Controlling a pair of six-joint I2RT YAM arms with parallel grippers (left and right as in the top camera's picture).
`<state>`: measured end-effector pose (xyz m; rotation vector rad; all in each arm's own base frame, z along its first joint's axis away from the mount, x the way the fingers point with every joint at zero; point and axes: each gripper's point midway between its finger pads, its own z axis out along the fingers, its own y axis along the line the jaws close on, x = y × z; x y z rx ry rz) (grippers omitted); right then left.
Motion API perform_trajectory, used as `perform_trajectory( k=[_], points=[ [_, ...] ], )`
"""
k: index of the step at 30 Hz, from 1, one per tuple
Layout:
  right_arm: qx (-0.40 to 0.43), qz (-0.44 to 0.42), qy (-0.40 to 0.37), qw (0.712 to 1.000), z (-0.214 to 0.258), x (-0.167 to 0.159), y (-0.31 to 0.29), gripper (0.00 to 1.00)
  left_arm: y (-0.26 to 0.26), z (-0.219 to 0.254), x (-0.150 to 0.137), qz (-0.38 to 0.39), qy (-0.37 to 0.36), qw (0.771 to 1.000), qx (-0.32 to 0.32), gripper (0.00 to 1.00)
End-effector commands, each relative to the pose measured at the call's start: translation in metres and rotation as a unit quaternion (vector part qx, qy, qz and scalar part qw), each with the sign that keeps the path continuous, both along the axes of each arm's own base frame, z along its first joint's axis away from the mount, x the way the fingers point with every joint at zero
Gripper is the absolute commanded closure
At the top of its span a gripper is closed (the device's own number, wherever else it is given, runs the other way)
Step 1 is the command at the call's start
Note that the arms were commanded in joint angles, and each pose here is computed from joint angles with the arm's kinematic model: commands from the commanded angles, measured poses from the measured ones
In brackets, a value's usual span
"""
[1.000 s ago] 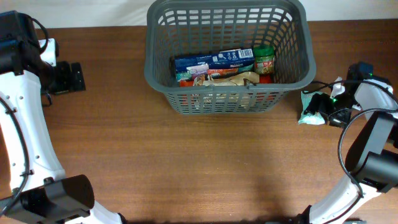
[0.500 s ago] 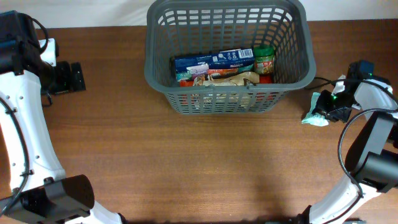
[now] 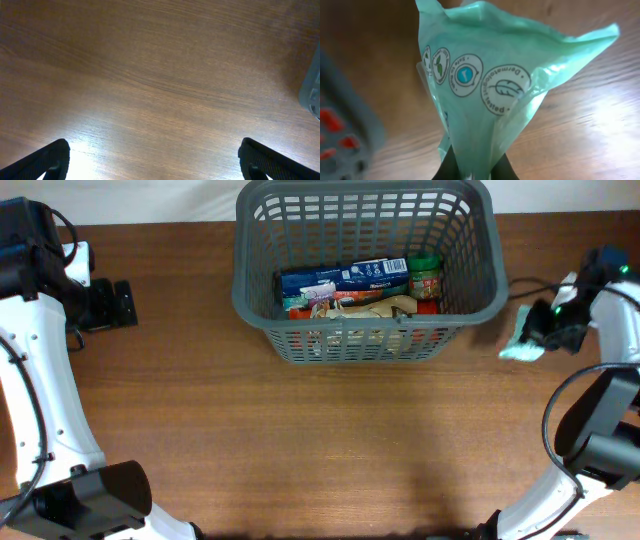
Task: Pack container
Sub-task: 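Lift the wipes pack and lower it into the basket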
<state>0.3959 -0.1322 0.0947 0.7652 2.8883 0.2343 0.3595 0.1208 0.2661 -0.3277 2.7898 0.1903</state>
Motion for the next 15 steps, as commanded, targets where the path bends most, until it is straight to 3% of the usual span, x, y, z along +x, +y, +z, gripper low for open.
perform_trajectory(
  k=[1, 8, 15],
  points=[
    [-0.030, -0.001, -0.056, 0.998, 0.052, 0.021, -0.009, 0.96, -0.001, 0.001, -0.002, 0.005, -0.004, 1.000, -0.006, 0.01],
    [-0.046, 0.010, -0.165, 0.985, 0.173, 0.037, -0.002, 0.96, -0.001, 0.001, -0.002, 0.005, -0.004, 1.000, -0.006, 0.01],
    [-0.050, 0.061, -0.317, 0.945, 0.301, 0.020, 0.044, 0.96, -0.001, 0.001, -0.002, 0.005, -0.004, 1.000, -0.006, 0.01]
  ],
)
